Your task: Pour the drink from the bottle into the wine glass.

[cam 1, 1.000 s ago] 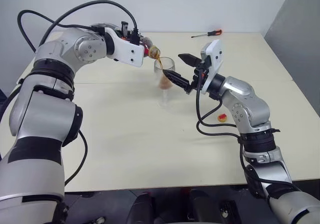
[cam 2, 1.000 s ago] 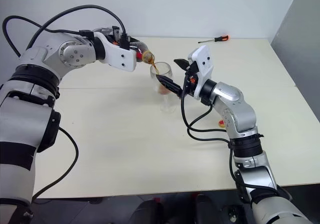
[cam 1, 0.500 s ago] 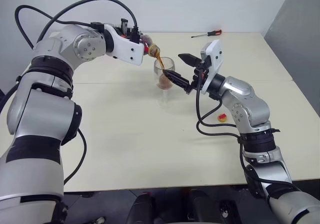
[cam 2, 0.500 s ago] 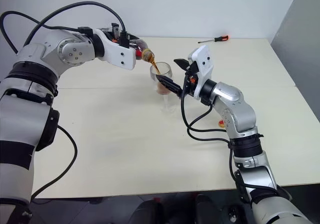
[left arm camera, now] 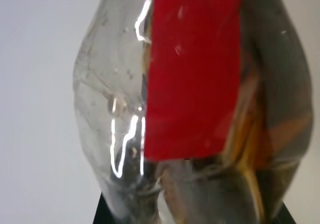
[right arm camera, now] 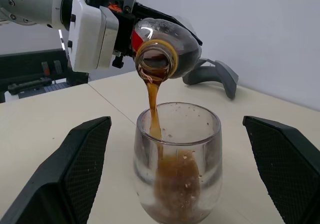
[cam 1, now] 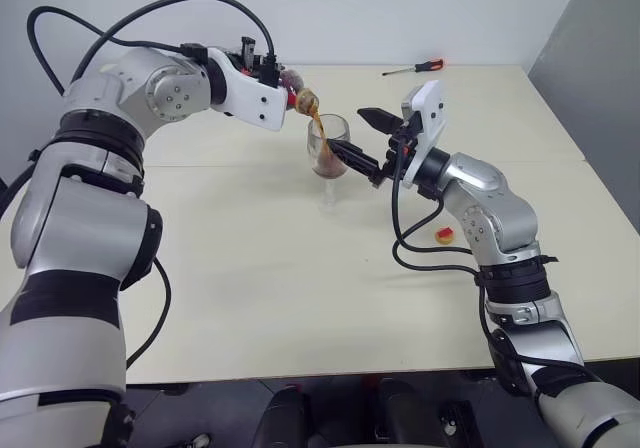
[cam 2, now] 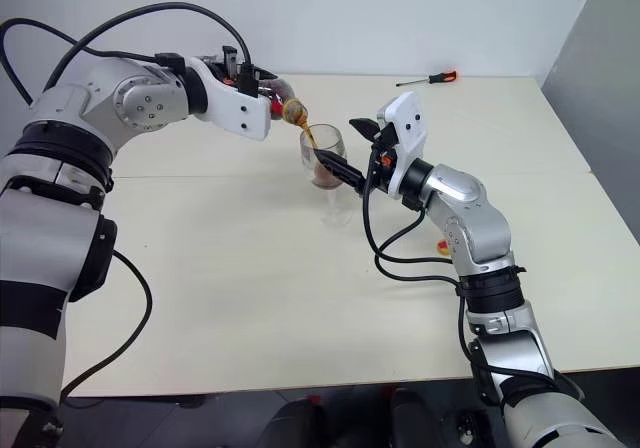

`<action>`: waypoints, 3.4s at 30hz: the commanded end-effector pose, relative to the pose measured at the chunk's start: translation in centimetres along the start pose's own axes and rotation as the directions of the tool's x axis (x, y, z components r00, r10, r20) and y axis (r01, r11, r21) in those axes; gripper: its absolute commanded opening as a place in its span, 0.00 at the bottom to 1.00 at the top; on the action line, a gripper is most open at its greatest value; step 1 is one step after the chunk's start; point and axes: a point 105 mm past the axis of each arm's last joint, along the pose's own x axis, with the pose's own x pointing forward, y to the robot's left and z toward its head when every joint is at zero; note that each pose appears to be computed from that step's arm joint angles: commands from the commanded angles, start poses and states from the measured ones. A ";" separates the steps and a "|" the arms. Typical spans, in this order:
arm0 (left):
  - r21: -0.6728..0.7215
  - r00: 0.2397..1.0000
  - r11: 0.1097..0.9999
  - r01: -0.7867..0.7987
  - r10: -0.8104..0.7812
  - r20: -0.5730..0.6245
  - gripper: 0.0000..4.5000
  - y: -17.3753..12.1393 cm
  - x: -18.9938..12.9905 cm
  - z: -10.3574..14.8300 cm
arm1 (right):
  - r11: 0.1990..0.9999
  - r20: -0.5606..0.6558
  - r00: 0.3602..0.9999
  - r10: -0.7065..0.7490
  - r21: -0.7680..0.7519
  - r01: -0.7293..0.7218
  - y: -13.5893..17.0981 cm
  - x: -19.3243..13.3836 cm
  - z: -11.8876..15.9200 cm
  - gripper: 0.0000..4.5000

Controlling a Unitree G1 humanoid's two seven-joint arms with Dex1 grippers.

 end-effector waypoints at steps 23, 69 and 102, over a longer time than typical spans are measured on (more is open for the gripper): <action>0.056 0.997 0.995 -0.081 0.082 -0.010 0.22 3.2 -1.1 -0.3 | 0.998 0.060 0.998 0.030 -0.056 -0.026 0.7 -0.1 1.9 1.00; -0.082 0.997 0.994 -0.066 0.068 0.021 0.22 2.3 -0.4 0.3 | 0.998 0.039 0.999 0.029 -0.060 -0.026 0.5 -0.4 1.7 1.00; -0.927 0.903 0.320 -0.197 0.428 -0.044 0.22 2.0 -3.5 -2.5 | 0.959 0.120 0.955 0.271 0.054 -0.279 3.8 -4.4 3.2 1.00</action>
